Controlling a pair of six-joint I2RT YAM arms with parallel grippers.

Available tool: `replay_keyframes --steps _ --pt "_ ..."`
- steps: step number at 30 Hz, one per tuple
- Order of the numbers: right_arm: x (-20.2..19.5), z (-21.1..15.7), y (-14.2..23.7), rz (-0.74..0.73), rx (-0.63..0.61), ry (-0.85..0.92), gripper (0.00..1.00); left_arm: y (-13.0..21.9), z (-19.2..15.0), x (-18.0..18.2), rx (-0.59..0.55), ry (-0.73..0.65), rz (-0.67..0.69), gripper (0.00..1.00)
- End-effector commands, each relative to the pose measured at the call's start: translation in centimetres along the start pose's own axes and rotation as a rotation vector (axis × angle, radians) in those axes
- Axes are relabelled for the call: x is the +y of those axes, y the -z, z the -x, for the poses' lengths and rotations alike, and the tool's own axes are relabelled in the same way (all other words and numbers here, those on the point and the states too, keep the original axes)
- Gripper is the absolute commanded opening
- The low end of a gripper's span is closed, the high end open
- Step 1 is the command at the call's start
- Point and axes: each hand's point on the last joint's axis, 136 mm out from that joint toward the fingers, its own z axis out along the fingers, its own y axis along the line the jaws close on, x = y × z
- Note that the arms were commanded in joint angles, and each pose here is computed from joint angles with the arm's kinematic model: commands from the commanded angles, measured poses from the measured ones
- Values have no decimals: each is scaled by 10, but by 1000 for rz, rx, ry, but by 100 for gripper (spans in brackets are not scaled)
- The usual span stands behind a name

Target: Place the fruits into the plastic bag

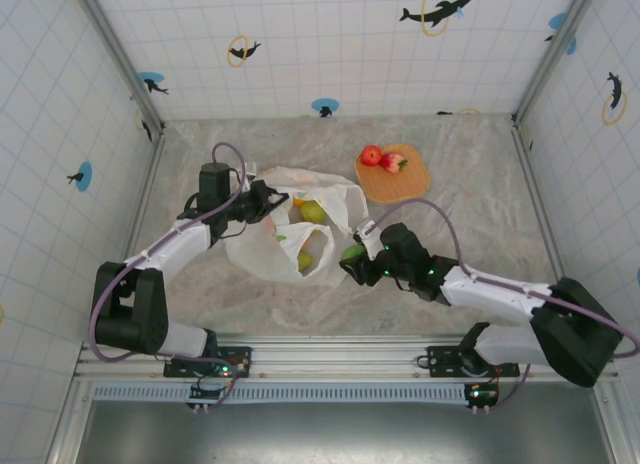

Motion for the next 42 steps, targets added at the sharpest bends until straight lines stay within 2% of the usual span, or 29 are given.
replay_keyframes --steps 1,5,10,18,23,29,35,42 --pt "-12 56 -5 -90 -177 43 62 2 -3 -10 8 -19 -33 0" --pt "-24 73 -13 -151 -264 9 62 1 -5 -13 18 -26 -45 0" --pt "-11 90 -28 -83 -356 -68 62 0 -8 -25 35 -49 -80 0" --pt "15 113 -51 11 -413 -161 62 4 -13 -51 46 -85 -157 0" --pt "6 119 -70 -24 -414 -274 62 9 -12 -63 36 -97 -185 0" --pt "13 131 -86 38 -424 -368 62 17 -10 -74 11 -118 -205 0" --pt "15 139 -103 81 -418 -479 63 13 -13 -66 20 -112 -189 0" --pt "35 136 -135 196 -340 -555 65 11 -12 -59 10 -112 -159 0"
